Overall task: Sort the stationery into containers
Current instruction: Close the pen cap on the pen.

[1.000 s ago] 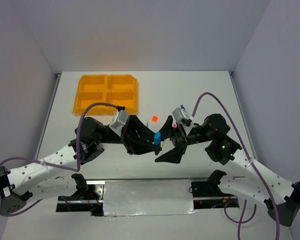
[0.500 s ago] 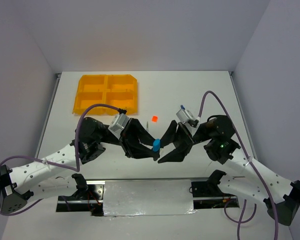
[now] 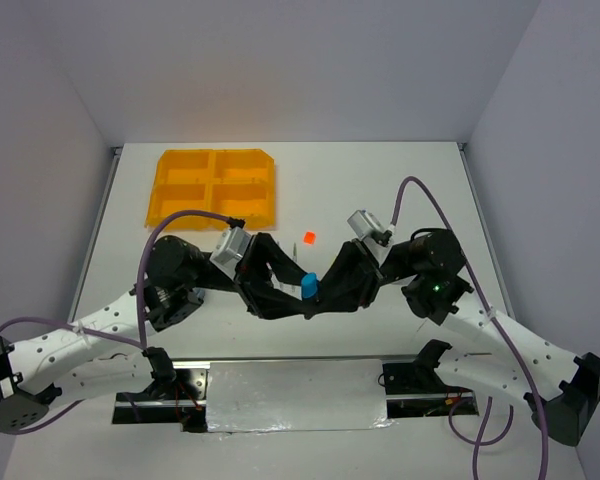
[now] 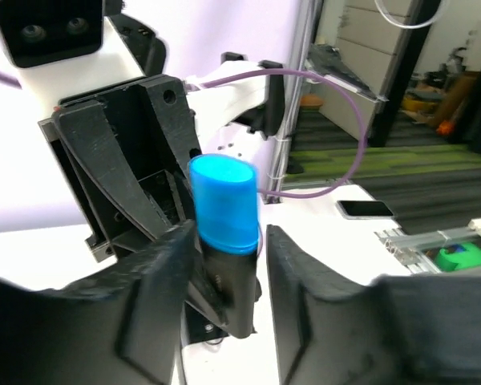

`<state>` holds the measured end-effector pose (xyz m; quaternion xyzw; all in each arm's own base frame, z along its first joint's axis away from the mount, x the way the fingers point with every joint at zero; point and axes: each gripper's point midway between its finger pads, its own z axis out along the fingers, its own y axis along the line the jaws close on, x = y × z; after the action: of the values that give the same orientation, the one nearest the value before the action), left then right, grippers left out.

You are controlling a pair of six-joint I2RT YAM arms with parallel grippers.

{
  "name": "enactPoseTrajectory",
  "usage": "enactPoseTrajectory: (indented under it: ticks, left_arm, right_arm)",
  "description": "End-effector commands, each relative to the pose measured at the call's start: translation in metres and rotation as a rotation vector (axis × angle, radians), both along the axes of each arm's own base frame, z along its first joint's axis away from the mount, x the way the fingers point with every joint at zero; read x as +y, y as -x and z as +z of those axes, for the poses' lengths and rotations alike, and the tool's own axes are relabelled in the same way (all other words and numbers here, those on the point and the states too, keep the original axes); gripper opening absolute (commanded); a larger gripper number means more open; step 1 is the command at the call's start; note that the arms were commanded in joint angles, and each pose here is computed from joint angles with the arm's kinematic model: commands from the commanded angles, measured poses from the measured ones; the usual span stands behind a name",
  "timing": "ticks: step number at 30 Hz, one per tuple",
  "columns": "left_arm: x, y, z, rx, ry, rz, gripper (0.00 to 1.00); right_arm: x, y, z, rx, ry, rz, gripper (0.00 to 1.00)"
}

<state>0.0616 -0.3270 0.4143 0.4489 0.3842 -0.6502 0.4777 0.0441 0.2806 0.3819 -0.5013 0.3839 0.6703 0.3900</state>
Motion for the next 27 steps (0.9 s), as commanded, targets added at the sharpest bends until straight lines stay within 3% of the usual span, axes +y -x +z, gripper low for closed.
enactPoseTrajectory:
  ticks: [1, 4, 9, 15, 22, 27]
  left_arm:
    - [0.002, -0.017, 0.012, -0.026, 0.006, 0.122, 0.59]
    - [-0.001, -0.03, 0.004, 0.012, -0.041, 0.184, 0.67]
    - [-0.003, -0.057, -0.009, 0.089, -0.084, 0.322, 0.68]
    - [0.002, -0.086, -0.016, 0.167, -0.103, 0.485, 0.81]
    - [0.009, -0.091, -0.011, 0.198, -0.1, 0.532, 0.99]
    - [0.021, -0.095, 0.008, 0.208, -0.106, 0.592, 0.99]
  right_arm:
    - [0.0, -0.011, 0.013, -0.041, -0.045, -0.101, 0.0]
    - [-0.002, -0.02, 0.016, -0.036, -0.054, -0.192, 0.0]
    - [-0.004, -0.055, 0.014, 0.021, -0.05, -0.427, 0.0]
    - [-0.014, -0.061, 0.012, 0.013, -0.071, -0.51, 0.0]
    - [-0.024, -0.088, -0.006, 0.001, 0.005, -0.689, 0.0]
    - [-0.023, -0.097, -0.026, -0.017, 0.072, -0.726, 0.0]
